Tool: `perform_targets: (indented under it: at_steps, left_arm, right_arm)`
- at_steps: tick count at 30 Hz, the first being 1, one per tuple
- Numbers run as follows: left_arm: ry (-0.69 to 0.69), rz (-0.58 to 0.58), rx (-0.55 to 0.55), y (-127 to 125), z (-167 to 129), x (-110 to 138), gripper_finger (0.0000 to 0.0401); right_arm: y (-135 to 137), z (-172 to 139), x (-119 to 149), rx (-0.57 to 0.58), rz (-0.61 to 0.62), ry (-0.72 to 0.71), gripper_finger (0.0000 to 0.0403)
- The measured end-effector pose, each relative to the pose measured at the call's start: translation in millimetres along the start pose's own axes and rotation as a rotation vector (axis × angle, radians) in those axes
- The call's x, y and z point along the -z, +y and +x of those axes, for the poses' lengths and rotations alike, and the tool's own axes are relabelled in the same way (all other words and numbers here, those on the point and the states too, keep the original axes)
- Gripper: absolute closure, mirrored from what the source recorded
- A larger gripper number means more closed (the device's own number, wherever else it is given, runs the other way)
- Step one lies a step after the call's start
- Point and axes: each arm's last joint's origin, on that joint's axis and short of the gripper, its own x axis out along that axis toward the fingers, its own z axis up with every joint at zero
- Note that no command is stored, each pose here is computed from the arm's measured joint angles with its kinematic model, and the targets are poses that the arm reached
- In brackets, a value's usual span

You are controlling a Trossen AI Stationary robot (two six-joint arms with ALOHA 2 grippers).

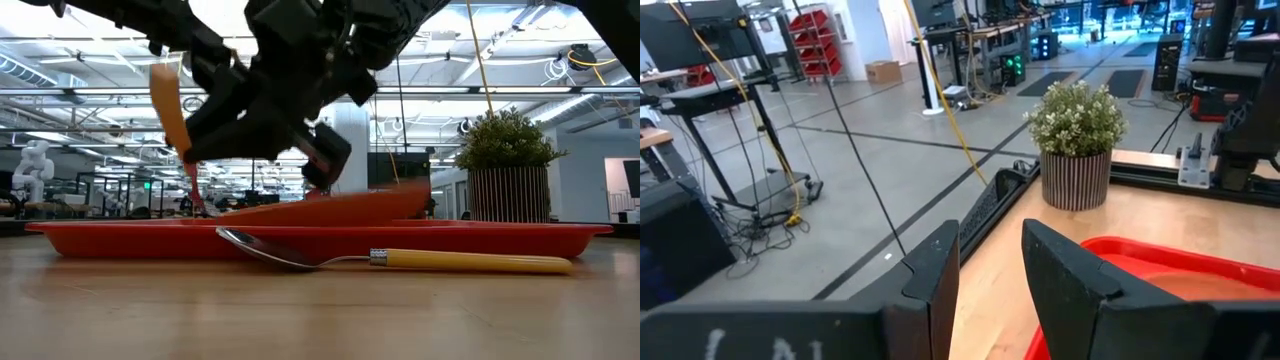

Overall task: Pick and place plate/cup/fork/spoon on tray
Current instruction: Put the light orange fork on the serving tray

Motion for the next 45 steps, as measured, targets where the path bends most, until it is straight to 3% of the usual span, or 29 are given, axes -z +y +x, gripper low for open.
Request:
perform_targets:
  at_steps: [11,16,25,35,40,45]
  left_arm:
    - [0.005,0.004,0.001,0,0,1,0.0284]
    - [0.003,0.002,0.001,0,0,0,0.0284]
    - [-0.008,0.003,0.001,0,0,-1,0.0284]
    - [-0.01,0.015,0.0,0,0,-1,0.0284]
    - [-0.011,0.018,-0.009,3,-6,-2,0.0284]
    - [0.036,0.036,-0.067,7,-15,2,0.0284]
  right_arm:
    - [-3,0,1,0.038,-0.011,0.026,0.0367]
    - [-22,-14,-4,0.14,-0.055,0.005,0.0367]
    - [-65,-35,-6,0.17,-0.076,0.032,0.0369]
    - [-93,-53,0,0.227,-0.137,0.059,0.0369]
    - [-110,-52,0,0.192,-0.133,0.053,0.0369]
    - [-100,-35,13,0.058,-0.056,0.074,0.0369]
